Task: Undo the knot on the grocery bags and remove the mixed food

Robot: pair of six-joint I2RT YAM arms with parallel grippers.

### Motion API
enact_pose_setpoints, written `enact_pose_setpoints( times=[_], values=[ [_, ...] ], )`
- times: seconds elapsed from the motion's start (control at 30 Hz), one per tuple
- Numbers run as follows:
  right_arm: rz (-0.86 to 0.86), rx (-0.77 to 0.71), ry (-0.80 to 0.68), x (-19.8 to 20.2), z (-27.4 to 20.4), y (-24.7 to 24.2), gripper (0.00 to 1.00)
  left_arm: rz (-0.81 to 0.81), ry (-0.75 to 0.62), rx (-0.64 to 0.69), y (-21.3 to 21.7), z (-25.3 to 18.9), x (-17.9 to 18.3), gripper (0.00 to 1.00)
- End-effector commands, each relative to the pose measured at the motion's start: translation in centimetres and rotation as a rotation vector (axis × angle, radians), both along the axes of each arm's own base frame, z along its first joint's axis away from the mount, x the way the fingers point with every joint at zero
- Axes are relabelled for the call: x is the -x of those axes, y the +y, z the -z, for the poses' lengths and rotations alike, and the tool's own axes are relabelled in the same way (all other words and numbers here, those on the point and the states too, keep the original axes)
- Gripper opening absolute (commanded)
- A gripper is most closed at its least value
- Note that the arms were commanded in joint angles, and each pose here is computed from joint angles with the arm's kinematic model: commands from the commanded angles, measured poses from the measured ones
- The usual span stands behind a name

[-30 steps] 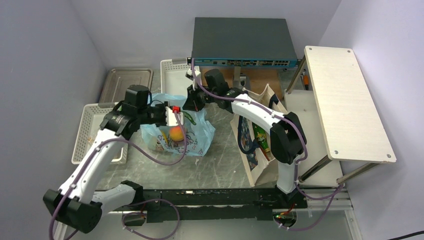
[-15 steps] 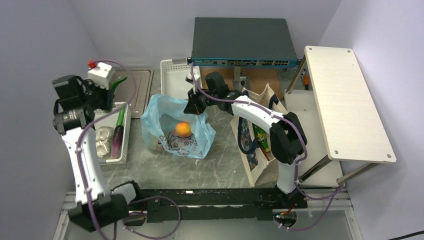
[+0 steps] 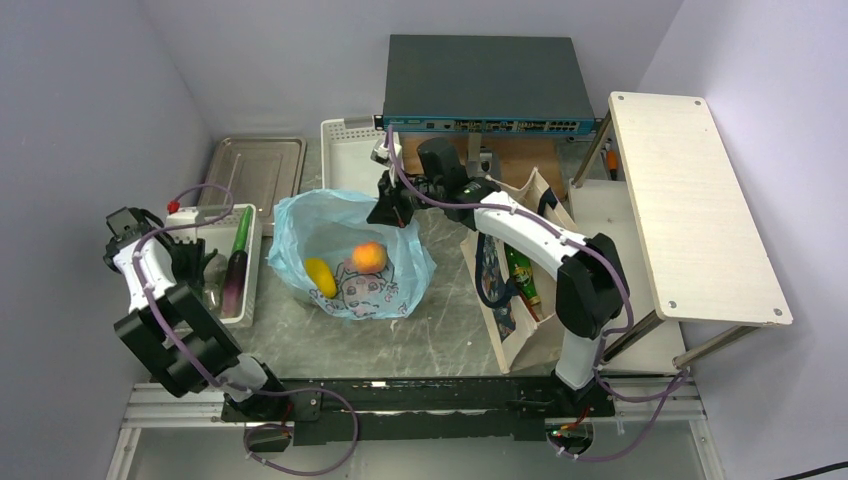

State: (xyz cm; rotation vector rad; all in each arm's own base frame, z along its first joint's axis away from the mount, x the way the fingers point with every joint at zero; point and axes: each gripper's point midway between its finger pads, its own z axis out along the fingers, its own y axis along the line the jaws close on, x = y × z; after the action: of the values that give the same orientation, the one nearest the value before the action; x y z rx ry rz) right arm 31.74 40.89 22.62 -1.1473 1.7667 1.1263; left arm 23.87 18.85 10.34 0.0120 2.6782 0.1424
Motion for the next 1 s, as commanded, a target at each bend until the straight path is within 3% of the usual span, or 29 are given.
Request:
enact_pose_setpoints(
  times=[0.0,0.07,0.17,0.33,0.4,0.53,0.67,0.8,0.87,0.97],
  values=[
    [-0.072,-0.036,-0.093,1.6,-2.7,-0.2,0.00,0.025,-0.017,-0.017,1.0,-0.6,-1.1,0.55],
    [-0.073,-0.031,-0.097,1.7,-2.7,-0.4,0.00,0.026,-0.025,0.037,0.2,-1.1,-1.3,0.73],
    [-0.075,-0.034,-0.099,1.9,-2.8,-0.4,0.00,0.139,-0.189,0.125,-2.9,-5.0,-3.0,0.96],
    [-0.111,-0.031,-0.180,2.4,-3.5,-0.1,0.00,0.454,-0.615,0.159,-10.3,-16.1,-5.2,0.99],
    [-0.125,-0.042,-0.206,2.6,-4.3,0.2,0.00,0.658,-0.673,0.146,-15.2,-19.2,-5.3,0.98],
    [-0.129,-0.076,-0.199,3.0,-5.5,0.6,0.00,1.076,-0.754,0.101,-24.9,-23.5,-3.1,0.83],
    [-0.119,-0.089,-0.149,3.5,-5.4,0.6,0.00,1.476,-0.713,0.062,-32.3,-21.7,1.2,0.51],
    [-0.127,-0.095,-0.104,4.1,-5.2,0.6,0.00,1.698,-0.554,-0.023,-34.4,-14.6,3.5,0.22],
    [-0.138,-0.090,-0.117,4.3,-5.3,0.5,0.00,1.742,-0.467,-0.085,-34.0,-11.2,3.9,0.18],
    [-0.152,-0.082,-0.152,4.3,-5.7,0.4,0.00,1.661,-0.310,-0.219,-31.2,-6.1,2.6,0.14]
  ],
)
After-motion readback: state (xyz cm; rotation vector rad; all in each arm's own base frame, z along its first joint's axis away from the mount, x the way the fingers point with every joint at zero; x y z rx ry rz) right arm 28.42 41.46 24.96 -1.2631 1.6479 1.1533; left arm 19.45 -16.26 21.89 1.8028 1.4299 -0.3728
